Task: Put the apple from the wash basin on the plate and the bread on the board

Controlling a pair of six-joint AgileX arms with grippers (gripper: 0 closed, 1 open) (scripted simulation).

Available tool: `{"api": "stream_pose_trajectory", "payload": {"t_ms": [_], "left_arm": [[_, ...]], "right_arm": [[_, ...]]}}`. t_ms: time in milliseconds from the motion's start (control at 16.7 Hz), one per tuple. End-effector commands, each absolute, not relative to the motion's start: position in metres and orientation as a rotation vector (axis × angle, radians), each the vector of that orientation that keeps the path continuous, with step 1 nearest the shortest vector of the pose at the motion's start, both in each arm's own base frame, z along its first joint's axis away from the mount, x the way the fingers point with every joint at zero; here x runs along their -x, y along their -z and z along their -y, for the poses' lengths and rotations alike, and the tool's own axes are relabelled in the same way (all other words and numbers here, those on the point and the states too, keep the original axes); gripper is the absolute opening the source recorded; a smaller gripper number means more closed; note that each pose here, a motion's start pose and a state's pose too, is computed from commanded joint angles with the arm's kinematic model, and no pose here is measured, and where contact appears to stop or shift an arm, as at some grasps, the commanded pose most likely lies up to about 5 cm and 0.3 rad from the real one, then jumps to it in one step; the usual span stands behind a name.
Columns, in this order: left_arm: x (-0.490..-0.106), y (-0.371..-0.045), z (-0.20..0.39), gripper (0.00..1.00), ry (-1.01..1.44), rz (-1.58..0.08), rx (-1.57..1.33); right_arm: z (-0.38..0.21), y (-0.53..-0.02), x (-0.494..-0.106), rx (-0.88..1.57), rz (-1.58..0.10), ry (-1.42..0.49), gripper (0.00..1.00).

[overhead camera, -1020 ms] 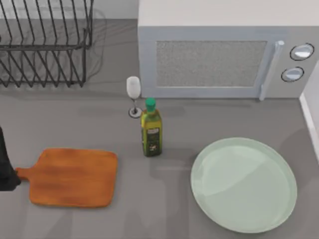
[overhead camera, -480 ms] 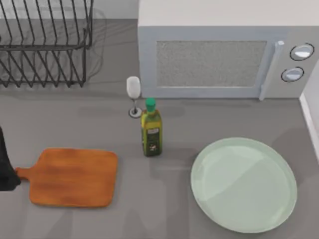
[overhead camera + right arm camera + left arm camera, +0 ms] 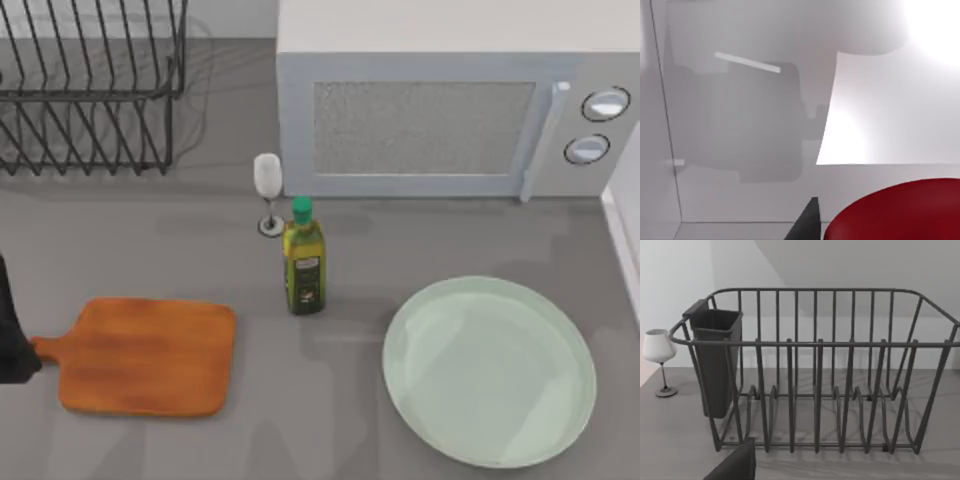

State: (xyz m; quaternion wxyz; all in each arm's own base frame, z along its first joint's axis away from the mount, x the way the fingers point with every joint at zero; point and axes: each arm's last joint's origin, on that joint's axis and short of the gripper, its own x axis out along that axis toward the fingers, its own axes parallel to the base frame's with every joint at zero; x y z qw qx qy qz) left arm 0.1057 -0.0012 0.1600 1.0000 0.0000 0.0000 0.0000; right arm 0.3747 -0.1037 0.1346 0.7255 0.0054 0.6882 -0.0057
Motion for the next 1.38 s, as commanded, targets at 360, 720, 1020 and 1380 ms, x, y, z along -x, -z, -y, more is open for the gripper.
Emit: {"api": "stream_pose_trajectory", "payload": {"t_ms": [360,720,1020,1380], "left_arm": [[-0.106,-0.16,0.001,1.0,0.0,0.0,0.0],[-0.106,-0.16,0.001,1.0,0.0,0.0,0.0],[-0.106,-0.16,0.001,1.0,0.0,0.0,0.0],[-0.106,-0.16,0.001,1.0,0.0,0.0,0.0]], "right_arm": [[0.098,-0.144,-0.377,-0.011,-1.5,0.02,0.0],[0.04,-0.168,-0.364,-0.039,-1.565,0.038,0.0],[-0.031,-0.18,-0.337,-0.04,-1.668,0.063,0.0],[-0.118,-0.204,-0.303,-0.01,-1.653,0.068,0.0]]}}
